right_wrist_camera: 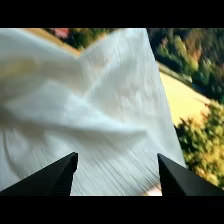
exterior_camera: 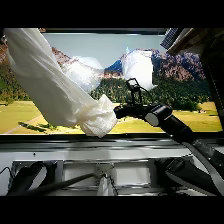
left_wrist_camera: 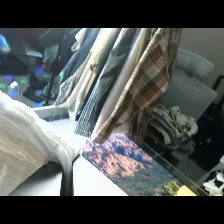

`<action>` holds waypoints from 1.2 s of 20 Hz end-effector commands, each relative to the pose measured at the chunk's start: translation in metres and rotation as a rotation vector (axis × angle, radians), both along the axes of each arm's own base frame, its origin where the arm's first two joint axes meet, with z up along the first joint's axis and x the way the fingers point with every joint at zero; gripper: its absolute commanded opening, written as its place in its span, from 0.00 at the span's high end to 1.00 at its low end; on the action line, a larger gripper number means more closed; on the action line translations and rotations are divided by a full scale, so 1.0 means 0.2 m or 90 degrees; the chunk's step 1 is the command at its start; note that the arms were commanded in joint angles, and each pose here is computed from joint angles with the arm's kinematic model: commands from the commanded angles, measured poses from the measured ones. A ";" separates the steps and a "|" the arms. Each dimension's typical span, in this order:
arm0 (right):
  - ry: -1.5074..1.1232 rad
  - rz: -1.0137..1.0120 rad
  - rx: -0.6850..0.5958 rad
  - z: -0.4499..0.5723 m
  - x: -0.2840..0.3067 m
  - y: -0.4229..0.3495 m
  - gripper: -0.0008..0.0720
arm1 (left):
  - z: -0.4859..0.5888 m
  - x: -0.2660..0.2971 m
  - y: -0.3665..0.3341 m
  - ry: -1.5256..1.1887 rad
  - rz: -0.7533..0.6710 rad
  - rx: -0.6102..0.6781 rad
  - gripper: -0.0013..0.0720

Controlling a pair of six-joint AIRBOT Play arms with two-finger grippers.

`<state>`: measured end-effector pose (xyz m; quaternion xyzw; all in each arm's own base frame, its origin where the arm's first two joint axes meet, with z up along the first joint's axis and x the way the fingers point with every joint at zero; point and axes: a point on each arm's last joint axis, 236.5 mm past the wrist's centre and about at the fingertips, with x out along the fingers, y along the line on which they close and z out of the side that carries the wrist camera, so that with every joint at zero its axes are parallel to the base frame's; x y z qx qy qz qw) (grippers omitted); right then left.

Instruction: Fold the clothes and pants, and hang the long-sleeved shirts on hangers.

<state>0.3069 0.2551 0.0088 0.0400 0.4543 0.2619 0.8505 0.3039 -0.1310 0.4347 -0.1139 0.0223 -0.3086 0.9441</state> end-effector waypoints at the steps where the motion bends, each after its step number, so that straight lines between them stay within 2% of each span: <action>1: -0.051 0.007 0.035 0.02 0.13 0.14 0.21 | 0.06 -0.08 0.00 -0.024 0.006 0.002 0.96; 5: -0.051 0.120 -0.013 -0.06 0.15 0.30 0.21 | 0.05 -0.11 0.04 -0.032 0.032 0.029 0.96; 8: -0.048 0.170 -0.002 -0.12 0.18 0.43 0.21 | 0.01 -0.08 0.10 -0.013 0.070 0.044 0.96; 13: 0.008 0.199 0.056 -0.22 0.22 0.64 0.21 | 0.00 -0.07 0.12 -0.012 0.083 0.058 0.96; 17: 0.013 0.238 0.038 -0.34 0.17 0.74 0.21 | -0.01 -0.06 0.14 -0.012 0.093 0.069 0.96; 18: 0.008 0.233 0.036 -0.37 0.18 0.76 0.29 | -0.01 -0.06 0.14 -0.012 0.093 0.069 0.96; 19: -0.002 0.221 0.036 -0.39 0.21 0.77 0.54 | -0.01 -0.06 0.14 -0.012 0.094 0.070 0.96; 20: -0.016 0.201 0.040 -0.39 0.25 0.77 0.85 | -0.02 -0.05 0.14 -0.012 0.098 0.075 0.96; 21: -0.033 0.179 0.047 -0.36 0.30 0.76 0.96 | -0.03 -0.04 0.17 -0.011 0.113 0.091 0.96; 24: -0.107 0.128 0.074 -0.09 0.48 0.65 0.96 | -0.10 0.01 0.30 -0.007 0.181 0.167 0.96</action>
